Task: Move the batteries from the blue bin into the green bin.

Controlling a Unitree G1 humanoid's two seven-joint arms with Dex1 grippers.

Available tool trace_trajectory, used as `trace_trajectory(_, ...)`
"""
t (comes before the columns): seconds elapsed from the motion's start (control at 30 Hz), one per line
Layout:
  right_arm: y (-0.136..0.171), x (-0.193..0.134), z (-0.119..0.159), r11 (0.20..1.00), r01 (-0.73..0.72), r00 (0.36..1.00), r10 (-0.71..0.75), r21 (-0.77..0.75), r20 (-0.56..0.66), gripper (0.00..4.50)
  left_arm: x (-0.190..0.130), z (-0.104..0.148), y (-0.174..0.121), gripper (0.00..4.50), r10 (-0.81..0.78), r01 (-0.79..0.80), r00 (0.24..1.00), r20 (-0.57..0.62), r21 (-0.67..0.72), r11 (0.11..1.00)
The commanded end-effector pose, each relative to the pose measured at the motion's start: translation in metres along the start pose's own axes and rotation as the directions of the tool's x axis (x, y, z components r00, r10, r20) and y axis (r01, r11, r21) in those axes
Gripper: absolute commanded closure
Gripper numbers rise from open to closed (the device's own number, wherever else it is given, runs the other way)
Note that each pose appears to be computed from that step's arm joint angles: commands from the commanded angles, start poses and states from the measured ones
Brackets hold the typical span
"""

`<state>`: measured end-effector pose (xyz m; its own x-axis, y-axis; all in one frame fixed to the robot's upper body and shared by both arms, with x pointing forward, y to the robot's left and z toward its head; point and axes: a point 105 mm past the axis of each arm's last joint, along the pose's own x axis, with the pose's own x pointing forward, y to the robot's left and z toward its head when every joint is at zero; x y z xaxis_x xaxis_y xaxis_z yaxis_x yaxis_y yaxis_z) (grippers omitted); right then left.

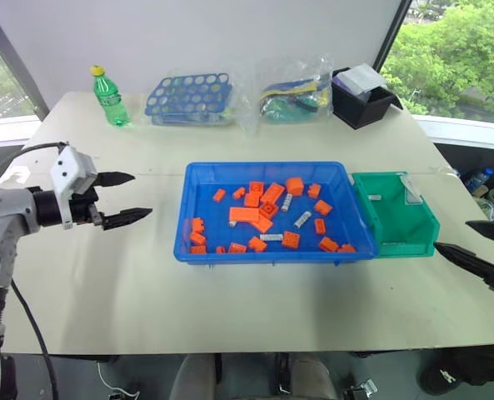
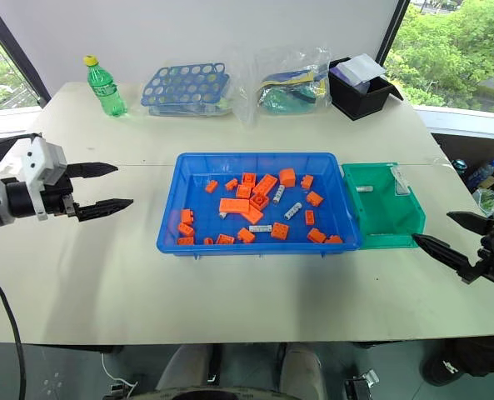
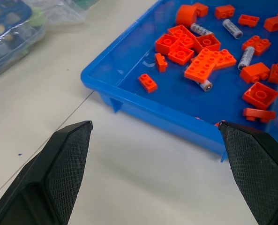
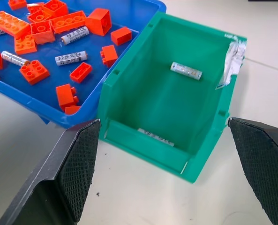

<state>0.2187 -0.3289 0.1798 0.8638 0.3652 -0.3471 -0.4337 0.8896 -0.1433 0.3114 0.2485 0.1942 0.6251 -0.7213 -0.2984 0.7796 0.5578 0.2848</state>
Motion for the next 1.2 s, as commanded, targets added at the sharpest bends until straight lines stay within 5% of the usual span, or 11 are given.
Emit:
trace_trajectory(0.03, 0.002, -0.002, 0.008, 0.999, 0.01, 1.0, -0.009, -0.036, 0.021, 0.02, -0.002, 0.015, 0.003, 0.0, 0.022, -0.024, 0.999, 0.037, 0.055, 0.998)
trace_trajectory(0.4, 0.0, 0.011, 0.027, 0.995, 0.011, 0.999, -0.007, -0.098, 0.033, 0.02, 0.005, 0.029, -0.012, 0.0, -0.043, 0.042, 0.996, 0.074, 0.022, 0.999)
trace_trajectory(0.6, 0.04, 0.051, 0.076, 0.959, -0.217, 0.965, 0.239, -0.183, 0.112, 0.02, 0.008, 0.038, -0.034, 0.0, -0.146, 0.144, 0.987, 0.072, 0.031, 0.989)
trace_trajectory(0.77, 0.087, 0.112, 0.1, 0.867, -0.412, 0.892, 0.446, -0.281, 0.07, 0.02, 0.017, 0.05, -0.05, 0.0, -0.262, 0.257, 0.962, 0.077, 0.071, 0.964)
trace_trajectory(0.93, 0.144, 0.163, 0.111, 0.7, -0.617, 0.754, 0.656, -0.36, -0.018, 0.02, 0.021, 0.06, -0.063, 0.0, -0.347, 0.337, 0.934, 0.086, 0.105, 0.935)
trace_trajectory(1.2, 0.188, 0.235, 0.09, 0.564, -0.728, 0.667, 0.716, -0.391, -0.209, 0.02, 0.022, 0.067, -0.078, 0.0, -0.385, 0.373, 0.919, 0.085, 0.127, 0.919)
